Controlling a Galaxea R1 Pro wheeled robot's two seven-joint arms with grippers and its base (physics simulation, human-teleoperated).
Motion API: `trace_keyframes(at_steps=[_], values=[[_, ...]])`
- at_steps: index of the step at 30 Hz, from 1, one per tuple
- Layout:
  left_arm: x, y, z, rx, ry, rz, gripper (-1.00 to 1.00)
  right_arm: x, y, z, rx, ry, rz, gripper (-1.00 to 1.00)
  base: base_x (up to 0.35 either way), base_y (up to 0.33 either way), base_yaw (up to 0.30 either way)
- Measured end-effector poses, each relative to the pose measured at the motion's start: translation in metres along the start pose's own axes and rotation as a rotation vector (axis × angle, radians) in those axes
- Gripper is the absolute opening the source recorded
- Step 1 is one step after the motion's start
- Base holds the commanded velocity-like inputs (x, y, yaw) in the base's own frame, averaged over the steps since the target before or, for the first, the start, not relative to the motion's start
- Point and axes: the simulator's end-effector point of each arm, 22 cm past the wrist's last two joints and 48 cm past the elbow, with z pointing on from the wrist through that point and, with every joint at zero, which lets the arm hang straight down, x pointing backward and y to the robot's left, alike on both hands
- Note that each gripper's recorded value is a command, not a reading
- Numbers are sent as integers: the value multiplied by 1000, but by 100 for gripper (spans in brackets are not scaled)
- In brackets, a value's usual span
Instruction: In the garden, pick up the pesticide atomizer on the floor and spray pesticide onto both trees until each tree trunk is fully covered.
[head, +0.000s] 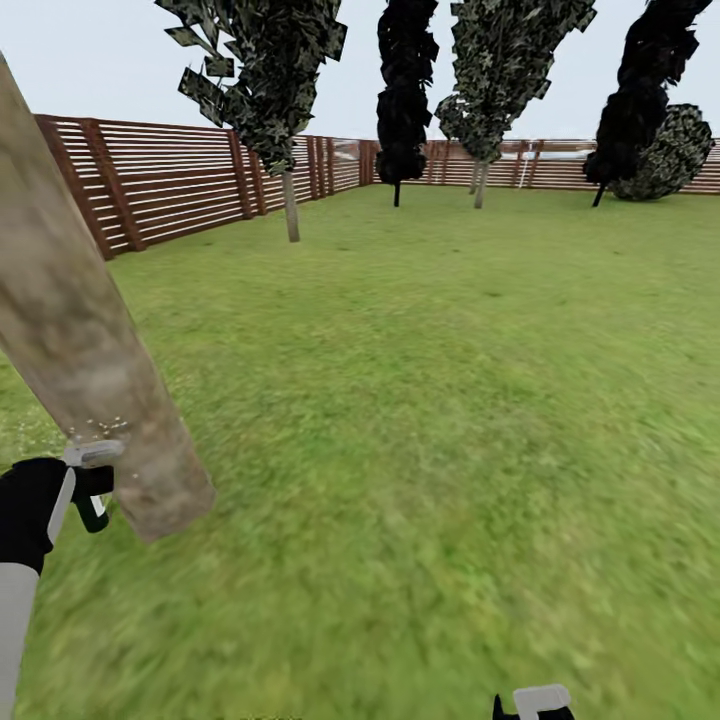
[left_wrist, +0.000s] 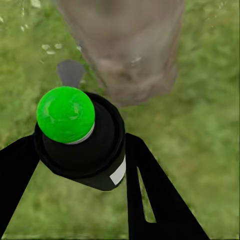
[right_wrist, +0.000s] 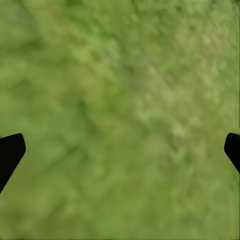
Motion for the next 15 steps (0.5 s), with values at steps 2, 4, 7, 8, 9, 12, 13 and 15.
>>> trace_keyframes(at_steps=[2,4,7,8,9,12,13,15], values=[[17,2,4,-5,24,11,-100,0,0,0,0,0,0,100,4,-2,277],[39,1,13,-3,71,13,-100,0,1,0,-1,0,0,100,1,0,211],[43,-4,22,6,37,15,-100,0,0,0,0,0,1,100,0,0,37],[44,-9,23,13,35,13,-100,0,0,0,-1,0,0,100,0,0,3],[62,-32,29,46,65,15,-100,0,0,0,-1,0,0,100,0,0,1],[82,-66,32,92,97,22,-100,0,0,0,0,0,0,100,0,0,0],[80,-68,31,97,91,22,-100,0,0,0,0,0,0,100,0,0,0],[79,-69,32,99,81,22,-100,0,1,0,-1,0,1,100,0,0,0]])
